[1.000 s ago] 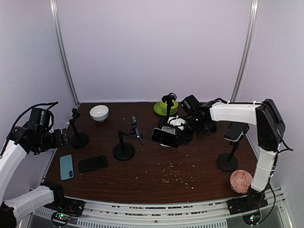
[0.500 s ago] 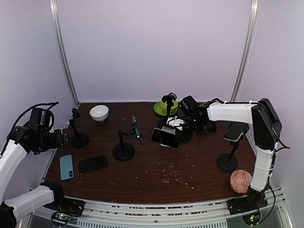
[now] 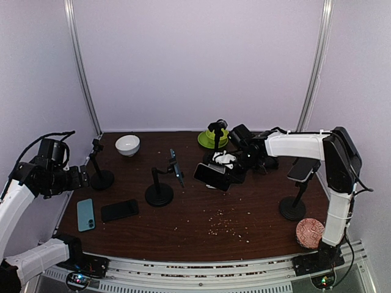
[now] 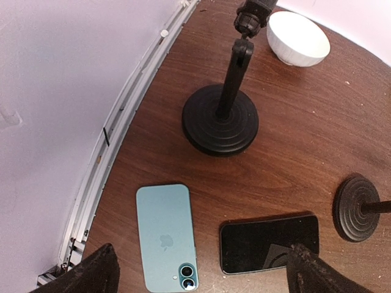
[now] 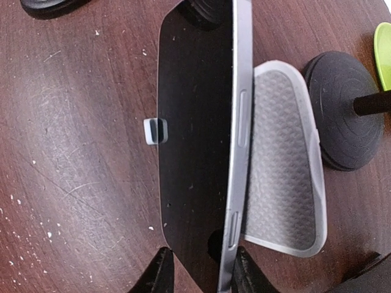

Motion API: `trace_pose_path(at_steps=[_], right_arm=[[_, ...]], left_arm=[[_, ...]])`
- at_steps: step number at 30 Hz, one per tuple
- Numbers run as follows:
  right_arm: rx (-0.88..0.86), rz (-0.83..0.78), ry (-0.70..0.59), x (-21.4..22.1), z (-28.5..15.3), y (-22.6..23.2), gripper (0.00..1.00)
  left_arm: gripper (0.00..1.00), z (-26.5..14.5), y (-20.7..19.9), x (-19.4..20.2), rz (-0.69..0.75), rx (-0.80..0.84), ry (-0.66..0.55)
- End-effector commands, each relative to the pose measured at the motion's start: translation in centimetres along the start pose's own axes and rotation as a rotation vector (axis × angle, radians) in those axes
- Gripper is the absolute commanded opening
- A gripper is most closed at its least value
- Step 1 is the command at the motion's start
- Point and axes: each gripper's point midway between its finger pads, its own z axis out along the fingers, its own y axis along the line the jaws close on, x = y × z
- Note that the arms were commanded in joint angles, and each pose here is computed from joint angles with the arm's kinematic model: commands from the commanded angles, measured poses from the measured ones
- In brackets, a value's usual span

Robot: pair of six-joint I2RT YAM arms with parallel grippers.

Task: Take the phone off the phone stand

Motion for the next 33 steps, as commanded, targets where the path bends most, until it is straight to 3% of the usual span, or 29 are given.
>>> trace_pose_path(at_steps=[1,20,33], right_arm=[[-0.008,0.008,0.008,-0.4,0.1,0.4,0.28],[0.024,0.023,-0.013,-1.9,-2.5,1.5,0.03],[0.104,0.068,-0.132,-4.4,-7.2,1.3,0.0]], left_arm=[[0.98,-0.2,0.0,-1.0,-0.012,0.001,-0.046],[0.98,-0.6,0.0,-1.2,-0.016,0.01,-0.063],[0.98,-0.9,0.6,-1.3,-0.027,-0.014,-0.081]])
